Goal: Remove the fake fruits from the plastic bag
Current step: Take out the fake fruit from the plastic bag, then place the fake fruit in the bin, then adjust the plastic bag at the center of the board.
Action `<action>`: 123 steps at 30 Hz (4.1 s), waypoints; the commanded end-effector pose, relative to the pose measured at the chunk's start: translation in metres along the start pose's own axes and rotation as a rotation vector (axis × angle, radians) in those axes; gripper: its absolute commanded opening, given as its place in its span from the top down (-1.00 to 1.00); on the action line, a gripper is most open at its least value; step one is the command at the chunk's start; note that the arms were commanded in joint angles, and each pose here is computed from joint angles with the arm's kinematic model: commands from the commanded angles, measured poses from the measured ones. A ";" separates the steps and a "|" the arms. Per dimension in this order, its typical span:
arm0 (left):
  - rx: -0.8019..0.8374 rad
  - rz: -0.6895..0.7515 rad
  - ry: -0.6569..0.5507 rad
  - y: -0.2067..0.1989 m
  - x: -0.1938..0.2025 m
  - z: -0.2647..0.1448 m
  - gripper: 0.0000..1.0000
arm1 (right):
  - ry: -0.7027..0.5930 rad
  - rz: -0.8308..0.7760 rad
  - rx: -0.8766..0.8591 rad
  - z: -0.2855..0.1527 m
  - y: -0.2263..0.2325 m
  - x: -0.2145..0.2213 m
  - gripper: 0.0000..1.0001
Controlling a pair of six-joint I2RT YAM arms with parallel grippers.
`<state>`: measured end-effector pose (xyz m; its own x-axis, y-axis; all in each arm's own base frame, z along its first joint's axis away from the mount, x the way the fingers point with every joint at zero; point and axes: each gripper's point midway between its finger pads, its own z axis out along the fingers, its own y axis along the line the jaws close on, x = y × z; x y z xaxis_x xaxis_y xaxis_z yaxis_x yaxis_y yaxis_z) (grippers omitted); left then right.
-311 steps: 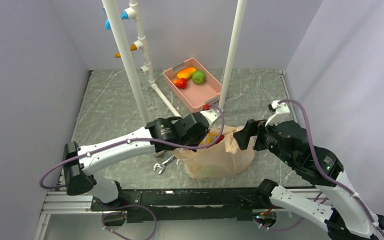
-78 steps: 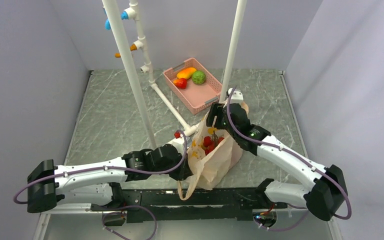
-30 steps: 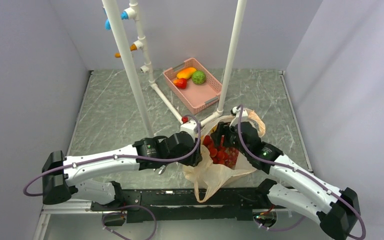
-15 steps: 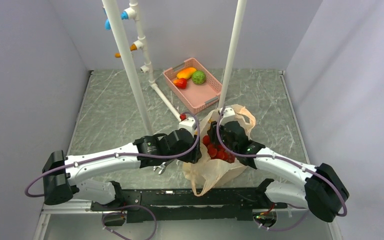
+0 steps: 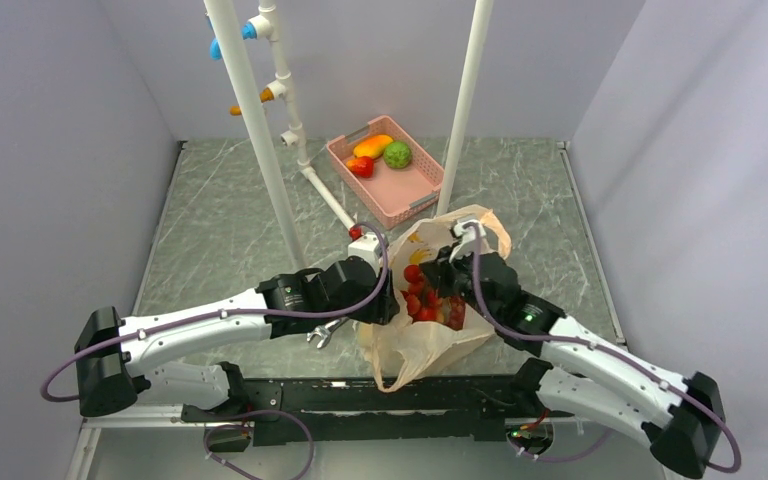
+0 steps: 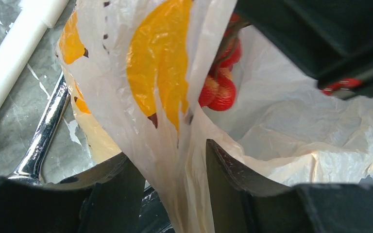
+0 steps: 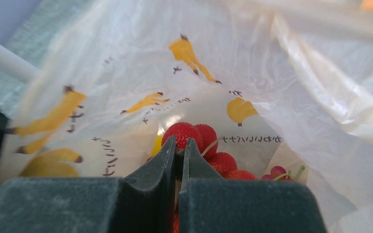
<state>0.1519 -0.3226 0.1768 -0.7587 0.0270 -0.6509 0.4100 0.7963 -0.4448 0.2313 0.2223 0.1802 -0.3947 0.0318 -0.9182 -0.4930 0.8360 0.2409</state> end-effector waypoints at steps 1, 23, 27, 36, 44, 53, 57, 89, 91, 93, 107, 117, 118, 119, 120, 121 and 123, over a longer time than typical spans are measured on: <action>0.045 -0.028 -0.025 -0.011 -0.007 0.000 -0.03 | -0.083 0.059 -0.053 -0.026 0.013 -0.041 1.00; 0.063 -0.014 -0.011 -0.014 -0.006 -0.001 -0.04 | -0.252 0.160 -0.223 -0.129 0.056 -0.174 1.00; 0.047 -0.010 0.014 -0.011 0.000 0.002 0.07 | -0.326 0.170 -0.233 -0.153 0.060 -0.213 1.00; 0.002 -0.014 0.130 0.022 0.052 0.011 0.26 | -0.431 0.083 -0.127 -0.133 0.064 -0.289 1.00; 0.027 -0.010 0.137 0.030 0.068 0.007 0.29 | -0.498 -0.099 0.090 -0.050 0.053 -0.326 1.00; 0.012 0.003 0.127 0.037 0.070 0.002 0.28 | -0.502 -0.318 0.280 0.065 0.030 -0.335 1.00; 0.000 0.013 0.139 0.039 0.072 0.006 0.29 | -0.451 -0.397 0.334 0.128 0.014 -0.321 1.00; 0.008 0.014 0.112 0.037 0.068 0.002 0.23 | -0.078 -0.383 0.417 0.302 -0.094 -0.187 0.64; 0.010 0.017 0.106 0.035 0.065 0.001 0.21 | -0.066 -0.373 0.416 0.302 -0.093 -0.187 0.35; 0.008 0.020 0.100 0.034 0.062 0.000 0.20 | -0.050 -0.374 0.402 0.301 -0.090 -0.190 0.14; 0.029 -0.039 0.067 0.021 0.048 -0.002 0.18 | -0.066 -0.151 0.289 0.163 -0.019 -0.264 -0.34; 0.010 -0.036 0.025 0.018 0.042 0.003 0.16 | -0.085 0.016 -0.058 -0.013 0.081 -0.238 -0.30; 0.016 -0.033 0.023 0.016 0.040 0.003 0.16 | -0.085 0.025 -0.083 -0.037 0.088 -0.231 -0.30; 0.018 -0.030 0.024 0.015 0.039 0.001 0.16 | -0.070 0.031 -0.121 -0.051 0.095 -0.222 -0.30; 0.020 -0.027 0.026 0.013 0.037 -0.001 0.16 | -0.042 0.042 -0.158 -0.064 0.099 -0.209 -0.28; 0.020 -0.023 0.028 0.012 0.036 -0.002 0.16 | -0.006 0.056 -0.200 -0.075 0.103 -0.195 -0.26; 0.021 -0.020 0.025 0.012 0.033 -0.007 0.15 | 0.068 0.069 -0.243 -0.090 0.102 -0.165 -0.14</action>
<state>0.1216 -0.2980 0.1232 -0.8044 0.0698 -0.5900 0.3916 0.8091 -0.4382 0.2105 0.2618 0.4410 -0.3068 0.1179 -0.9444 -0.6429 0.7061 0.2970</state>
